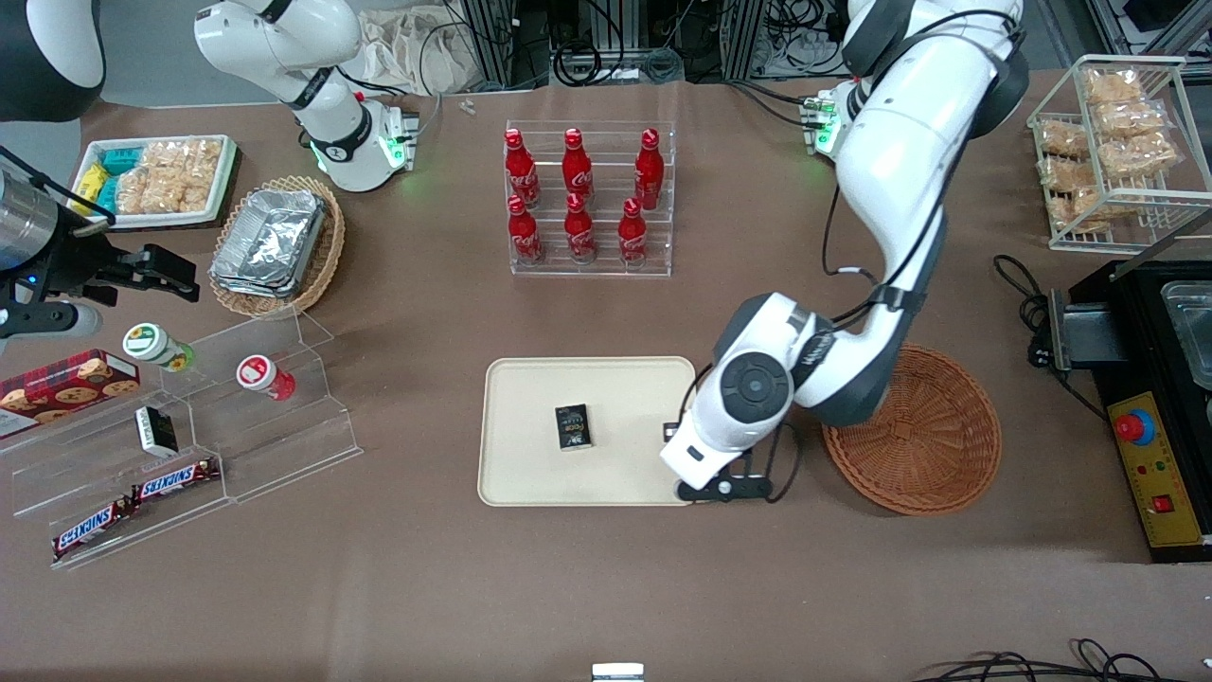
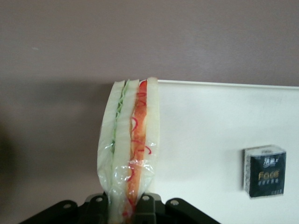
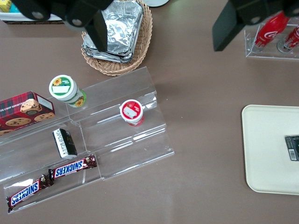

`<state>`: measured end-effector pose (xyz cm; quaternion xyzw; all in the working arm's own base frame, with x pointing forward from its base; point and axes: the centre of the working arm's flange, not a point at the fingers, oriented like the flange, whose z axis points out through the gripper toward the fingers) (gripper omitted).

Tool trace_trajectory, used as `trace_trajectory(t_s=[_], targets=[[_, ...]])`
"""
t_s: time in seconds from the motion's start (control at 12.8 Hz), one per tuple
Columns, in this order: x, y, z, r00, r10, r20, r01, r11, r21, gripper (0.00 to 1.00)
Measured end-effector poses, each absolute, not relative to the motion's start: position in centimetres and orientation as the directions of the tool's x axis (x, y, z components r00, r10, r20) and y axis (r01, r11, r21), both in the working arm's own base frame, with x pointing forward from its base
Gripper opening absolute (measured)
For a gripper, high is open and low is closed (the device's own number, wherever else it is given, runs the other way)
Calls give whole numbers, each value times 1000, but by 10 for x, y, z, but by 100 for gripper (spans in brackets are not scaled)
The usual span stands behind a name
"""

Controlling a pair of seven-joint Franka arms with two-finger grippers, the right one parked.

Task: Place sandwich from basket to tray

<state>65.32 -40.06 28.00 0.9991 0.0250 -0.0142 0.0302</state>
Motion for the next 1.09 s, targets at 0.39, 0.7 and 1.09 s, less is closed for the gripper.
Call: trace_trajectory(t_s=[0.39, 0.7, 1.09], targets=[[634, -435, 256, 997, 71, -34, 73, -995, 62, 26], [631, -447, 271, 993, 118, -14, 118, -990, 72, 69], [639, -382, 362, 985, 163, 65, 161, -986, 30, 100]])
